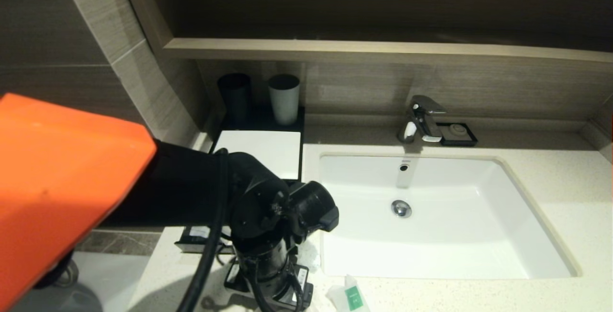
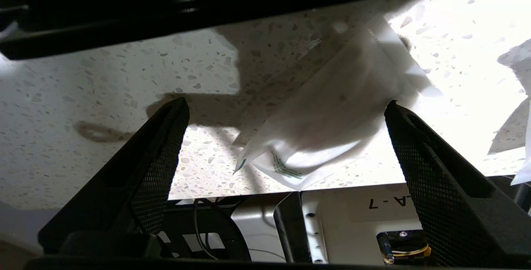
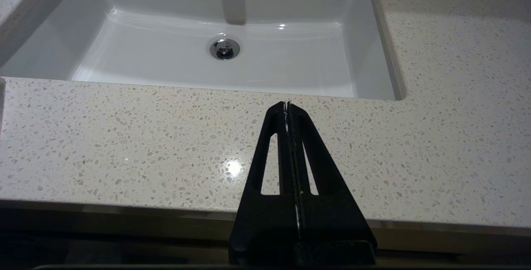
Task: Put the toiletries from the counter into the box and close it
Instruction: Pick up the bathroom toiletry
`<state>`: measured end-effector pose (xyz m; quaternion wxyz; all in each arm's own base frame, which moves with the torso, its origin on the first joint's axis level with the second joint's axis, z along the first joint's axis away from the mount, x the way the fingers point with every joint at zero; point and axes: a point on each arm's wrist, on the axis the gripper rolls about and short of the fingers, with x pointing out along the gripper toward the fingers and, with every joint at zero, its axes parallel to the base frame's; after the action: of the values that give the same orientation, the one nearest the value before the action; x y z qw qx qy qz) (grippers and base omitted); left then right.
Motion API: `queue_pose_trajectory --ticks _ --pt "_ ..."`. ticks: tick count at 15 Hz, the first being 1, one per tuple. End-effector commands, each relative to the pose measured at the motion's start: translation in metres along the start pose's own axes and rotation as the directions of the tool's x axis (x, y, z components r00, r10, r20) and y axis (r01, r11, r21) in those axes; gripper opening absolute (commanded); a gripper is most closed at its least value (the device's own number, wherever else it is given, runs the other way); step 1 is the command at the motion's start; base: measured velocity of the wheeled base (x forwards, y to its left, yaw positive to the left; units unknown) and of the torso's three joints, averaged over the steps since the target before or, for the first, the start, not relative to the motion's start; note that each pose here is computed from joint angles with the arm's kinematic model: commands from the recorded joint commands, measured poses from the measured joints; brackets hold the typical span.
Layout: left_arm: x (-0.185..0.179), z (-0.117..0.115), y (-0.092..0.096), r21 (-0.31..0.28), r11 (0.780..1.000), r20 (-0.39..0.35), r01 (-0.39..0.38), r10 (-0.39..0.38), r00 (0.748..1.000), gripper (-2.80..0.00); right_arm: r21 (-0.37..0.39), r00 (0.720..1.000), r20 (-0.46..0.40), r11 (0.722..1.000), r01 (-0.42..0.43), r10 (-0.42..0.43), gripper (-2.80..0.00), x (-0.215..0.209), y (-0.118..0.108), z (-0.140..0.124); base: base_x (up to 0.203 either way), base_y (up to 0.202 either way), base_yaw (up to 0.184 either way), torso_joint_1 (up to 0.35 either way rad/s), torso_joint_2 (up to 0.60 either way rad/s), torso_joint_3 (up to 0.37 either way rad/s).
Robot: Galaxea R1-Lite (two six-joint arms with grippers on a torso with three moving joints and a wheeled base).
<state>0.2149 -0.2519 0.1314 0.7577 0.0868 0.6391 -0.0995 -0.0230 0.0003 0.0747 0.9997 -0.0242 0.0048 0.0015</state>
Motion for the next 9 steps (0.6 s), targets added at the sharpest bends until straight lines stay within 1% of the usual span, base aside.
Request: queue_pose_trajectory --ticks 1,9 --pt "0.0014 -0.0001 0.0000 -0.003 1.000 -0.004 -0.008 0.008 1.000 0.00 -0.001 1.000 0.001 1.000 0.000 0.000 -2.80 0.0000 0.0000 -0.0001 0.000 0.000 0.000 0.000 0.00 0.000" --pt "0.0011 -0.0006 0.0004 -0.002 1.000 -0.006 -0.010 0.010 1.000 0.00 -0.001 1.000 0.001 1.000 0.000 0.000 -2.80 0.0000 0.0000 -0.0001 0.000 0.000 0.000 0.000 0.00 0.000"
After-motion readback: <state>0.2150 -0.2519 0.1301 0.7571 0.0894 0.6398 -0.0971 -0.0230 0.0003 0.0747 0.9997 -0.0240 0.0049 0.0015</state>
